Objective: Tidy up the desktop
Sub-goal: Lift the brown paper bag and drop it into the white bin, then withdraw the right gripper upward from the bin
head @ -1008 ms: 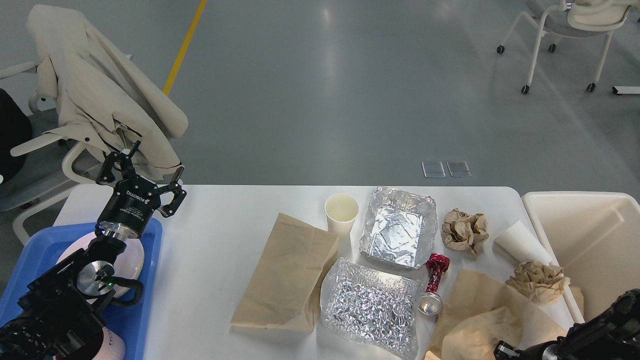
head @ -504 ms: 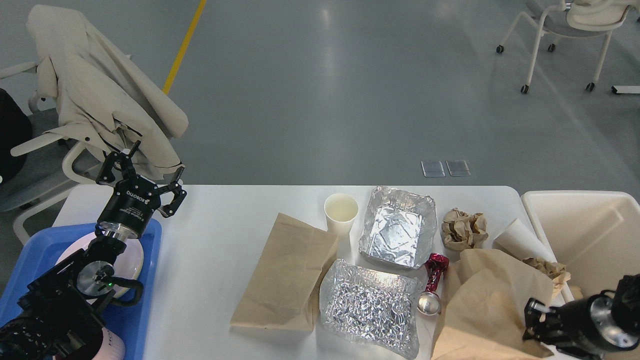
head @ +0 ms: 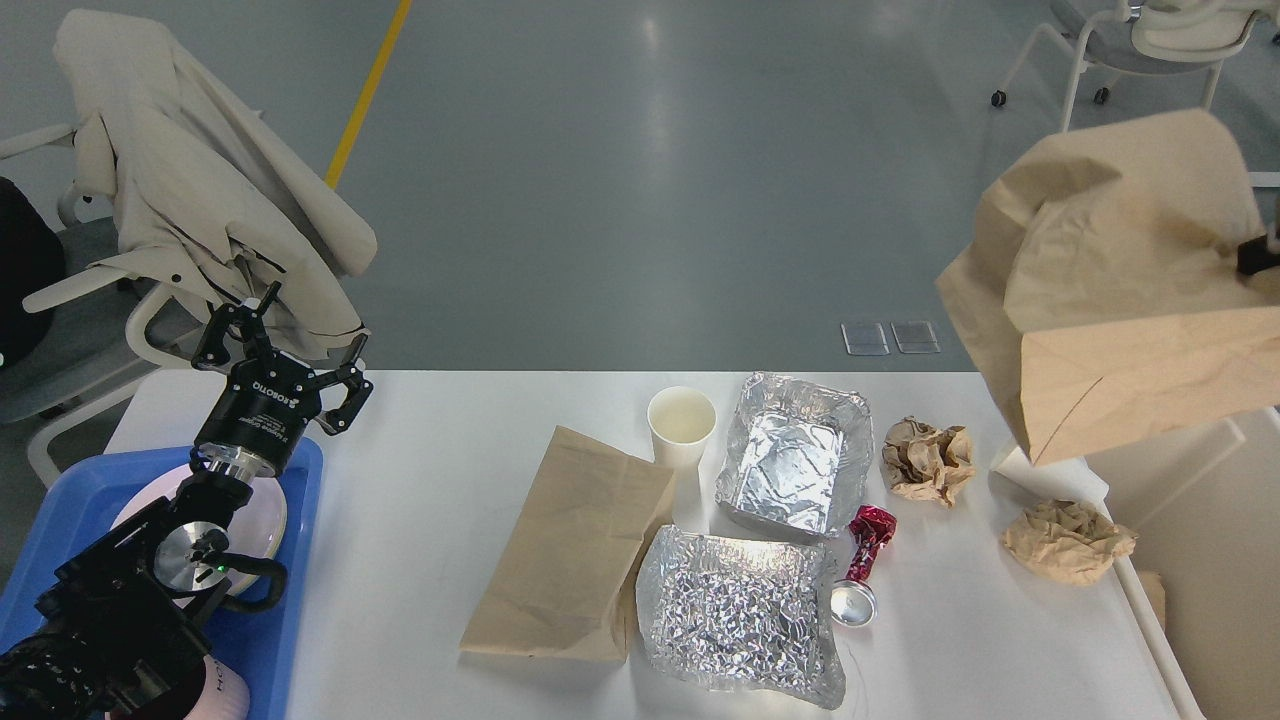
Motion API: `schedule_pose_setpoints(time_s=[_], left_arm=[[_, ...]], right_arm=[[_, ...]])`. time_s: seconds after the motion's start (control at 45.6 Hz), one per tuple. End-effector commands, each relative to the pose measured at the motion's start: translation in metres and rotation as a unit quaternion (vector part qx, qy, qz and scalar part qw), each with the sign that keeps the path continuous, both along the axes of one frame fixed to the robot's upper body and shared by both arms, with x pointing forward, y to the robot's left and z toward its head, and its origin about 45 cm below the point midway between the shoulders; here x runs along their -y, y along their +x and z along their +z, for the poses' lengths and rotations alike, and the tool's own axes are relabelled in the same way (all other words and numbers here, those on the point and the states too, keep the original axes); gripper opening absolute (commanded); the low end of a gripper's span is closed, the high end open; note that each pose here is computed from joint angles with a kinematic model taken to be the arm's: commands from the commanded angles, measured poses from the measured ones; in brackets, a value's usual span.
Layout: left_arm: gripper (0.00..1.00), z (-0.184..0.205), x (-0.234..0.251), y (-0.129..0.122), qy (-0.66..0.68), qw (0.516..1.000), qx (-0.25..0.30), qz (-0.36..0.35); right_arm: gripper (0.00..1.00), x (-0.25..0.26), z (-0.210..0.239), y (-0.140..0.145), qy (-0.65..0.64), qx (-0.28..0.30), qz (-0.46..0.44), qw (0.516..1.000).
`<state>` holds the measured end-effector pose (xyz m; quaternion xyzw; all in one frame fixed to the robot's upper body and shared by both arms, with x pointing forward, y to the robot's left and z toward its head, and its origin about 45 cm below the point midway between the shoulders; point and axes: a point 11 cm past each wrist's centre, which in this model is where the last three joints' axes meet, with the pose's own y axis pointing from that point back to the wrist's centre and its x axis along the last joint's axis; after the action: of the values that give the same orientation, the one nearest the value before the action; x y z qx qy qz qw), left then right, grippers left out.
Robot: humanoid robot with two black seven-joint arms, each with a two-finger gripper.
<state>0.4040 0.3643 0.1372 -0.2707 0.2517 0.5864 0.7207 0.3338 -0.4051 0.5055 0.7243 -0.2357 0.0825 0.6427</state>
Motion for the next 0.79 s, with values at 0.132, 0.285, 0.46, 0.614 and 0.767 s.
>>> schedule_pose_setpoints(time_s=[0.132, 0.285, 0.46, 0.614, 0.767], left_arm=[[1.0, 0.0, 0.0, 0.0, 0.0, 1.0, 0.0, 0.0], [1.0, -0.001, 0.0, -0.001, 0.0, 1.0, -0.001, 0.0], [1.0, 0.0, 0.0, 0.0, 0.0, 1.0, 0.0, 0.0], [1.0, 0.0, 0.0, 0.0, 0.0, 1.0, 0.0, 0.0], [1.0, 0.0, 0.0, 0.0, 0.0, 1.0, 0.0, 0.0]], right_arm=[[0.0, 0.022, 0.024, 0.014, -0.062, 0.026, -0.012, 0.998], [0.0, 0.12, -0.03, 0.023, -0.148, 0.058, -0.09, 0.983], [0.0, 0.231, -0.124, 0.008, -0.313, 0.099, -0.121, 0.937], [0.0, 0.269, -0.243, -0.035, -0.358, 0.096, -0.116, 0.922], [0.0, 0.255, -0.349, -0.067, -0.32, 0.098, -0.158, 0.929]])
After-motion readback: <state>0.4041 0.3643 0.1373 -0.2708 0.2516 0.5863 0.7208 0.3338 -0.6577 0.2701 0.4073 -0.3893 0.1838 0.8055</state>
